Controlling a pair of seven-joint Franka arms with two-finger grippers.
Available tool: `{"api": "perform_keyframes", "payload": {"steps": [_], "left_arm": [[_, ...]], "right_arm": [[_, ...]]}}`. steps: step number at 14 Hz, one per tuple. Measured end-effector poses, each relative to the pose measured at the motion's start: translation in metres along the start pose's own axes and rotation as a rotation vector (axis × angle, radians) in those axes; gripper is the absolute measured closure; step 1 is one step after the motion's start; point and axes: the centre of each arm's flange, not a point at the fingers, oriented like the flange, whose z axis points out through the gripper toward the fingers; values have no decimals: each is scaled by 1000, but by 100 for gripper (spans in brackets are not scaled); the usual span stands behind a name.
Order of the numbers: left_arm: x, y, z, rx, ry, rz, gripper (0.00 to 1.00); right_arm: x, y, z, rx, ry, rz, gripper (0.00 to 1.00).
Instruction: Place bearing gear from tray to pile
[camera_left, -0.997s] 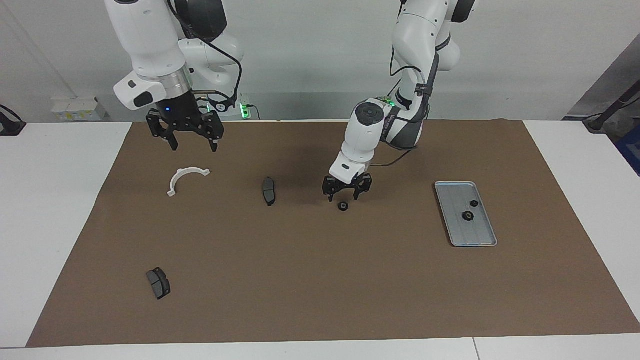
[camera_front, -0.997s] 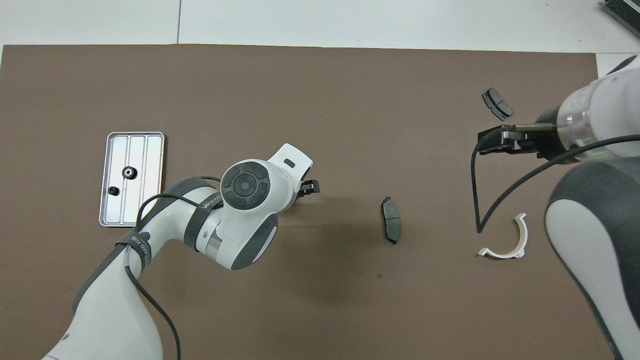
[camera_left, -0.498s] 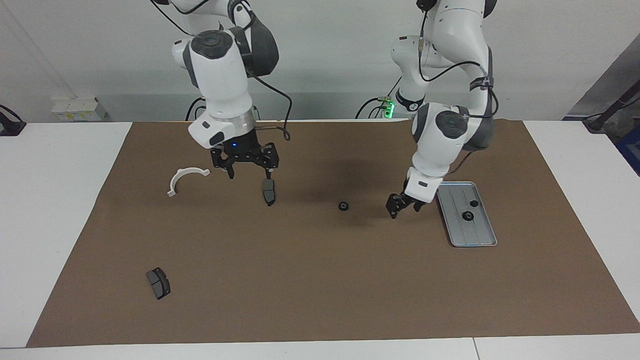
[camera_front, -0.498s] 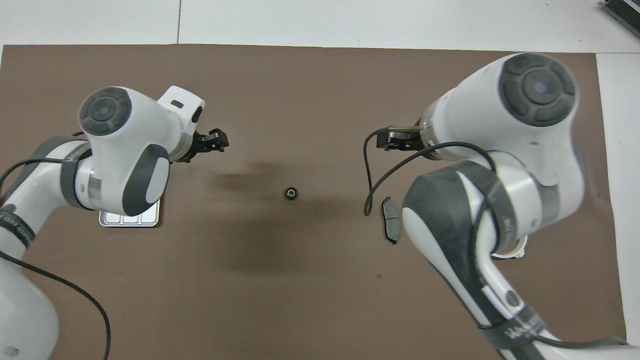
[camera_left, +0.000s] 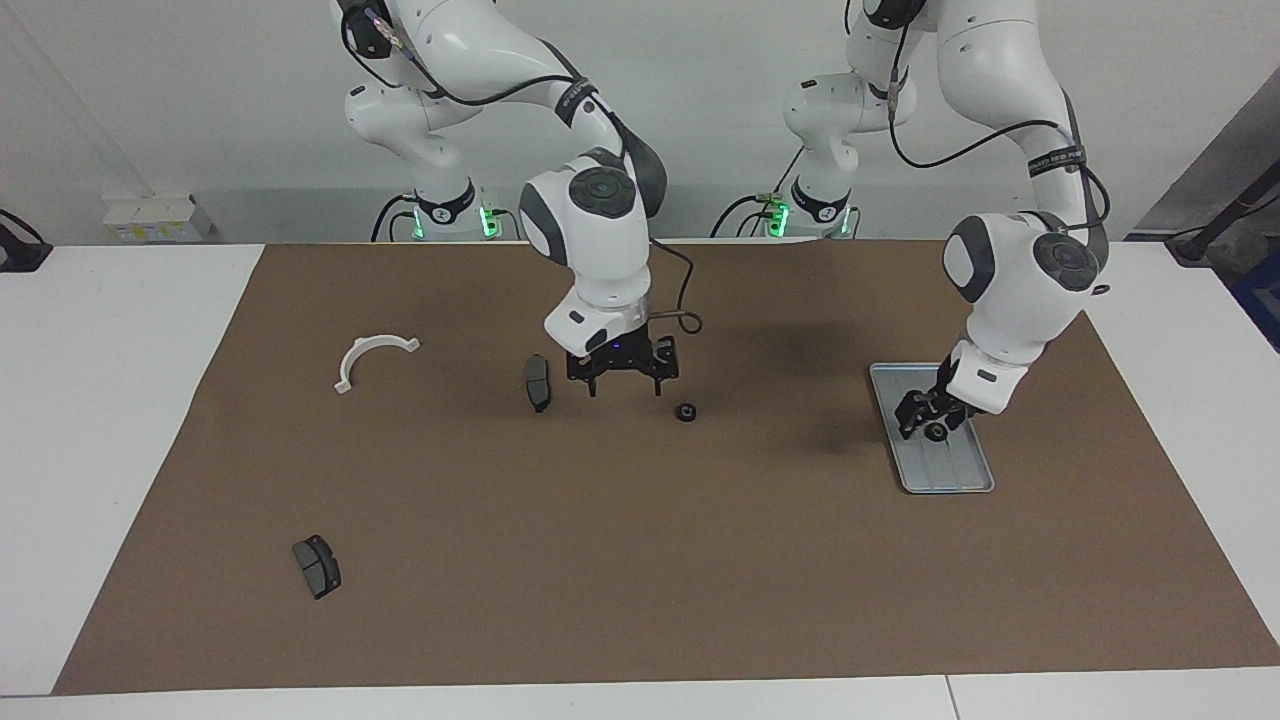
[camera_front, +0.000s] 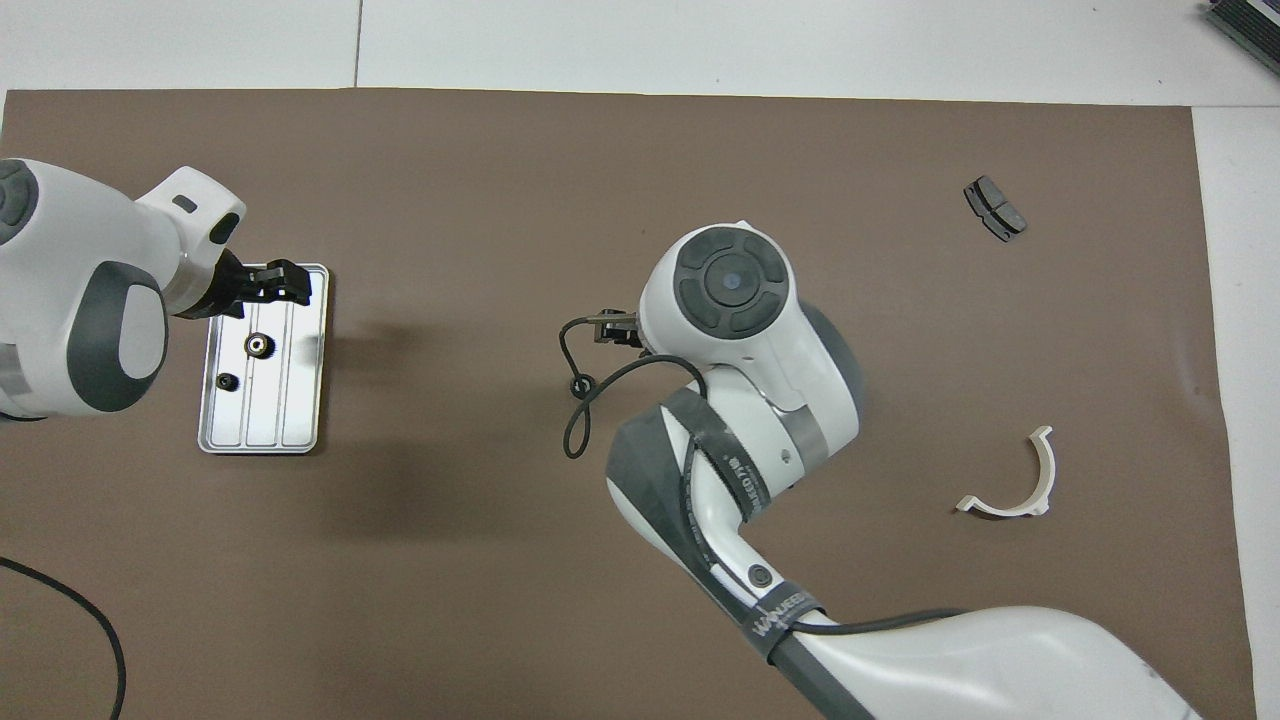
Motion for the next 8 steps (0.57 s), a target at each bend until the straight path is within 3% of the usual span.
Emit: {"api": "perform_keyframes", "payload": {"steps": [3,8], "left_arm": [[-4,-27,13,2,10,28,21],[-22,-30,48,2,40,31,26]], "right_arm": [[-15,-35,40,-25,37,-7,0],[-38,-68,72,-10,42,-13,5]]}}
